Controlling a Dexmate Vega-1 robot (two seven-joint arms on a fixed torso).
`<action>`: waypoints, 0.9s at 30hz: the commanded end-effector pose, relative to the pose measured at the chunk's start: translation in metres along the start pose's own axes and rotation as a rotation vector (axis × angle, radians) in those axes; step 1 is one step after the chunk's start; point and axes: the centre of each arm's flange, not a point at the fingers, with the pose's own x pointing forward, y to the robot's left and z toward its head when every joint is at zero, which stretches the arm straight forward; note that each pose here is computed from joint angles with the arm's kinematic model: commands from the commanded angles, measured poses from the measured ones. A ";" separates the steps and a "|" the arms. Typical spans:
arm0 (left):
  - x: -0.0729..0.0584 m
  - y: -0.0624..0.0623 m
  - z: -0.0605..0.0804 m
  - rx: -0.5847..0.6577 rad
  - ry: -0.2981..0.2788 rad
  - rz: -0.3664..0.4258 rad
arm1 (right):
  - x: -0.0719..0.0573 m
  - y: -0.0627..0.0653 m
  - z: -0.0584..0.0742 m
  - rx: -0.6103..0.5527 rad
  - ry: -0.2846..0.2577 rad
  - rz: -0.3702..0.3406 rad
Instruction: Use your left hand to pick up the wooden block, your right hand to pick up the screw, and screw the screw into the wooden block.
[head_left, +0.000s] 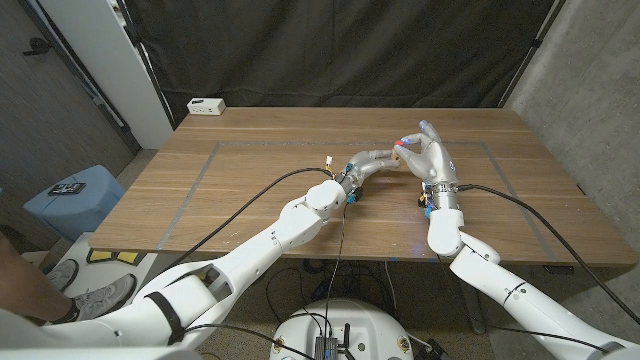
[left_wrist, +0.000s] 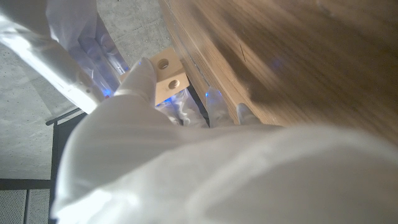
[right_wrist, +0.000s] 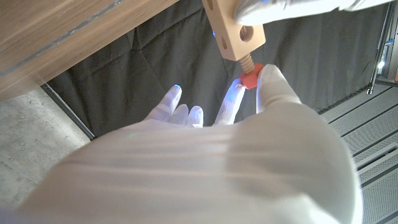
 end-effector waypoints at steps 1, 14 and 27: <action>0.000 -0.001 0.001 0.006 -0.002 -0.004 | 0.000 0.002 0.000 0.005 0.001 0.010; -0.003 -0.002 0.000 0.005 -0.005 -0.004 | -0.005 0.000 -0.001 0.006 0.015 0.009; -0.007 -0.004 0.000 0.005 -0.011 -0.002 | -0.008 -0.002 -0.001 0.010 0.022 0.006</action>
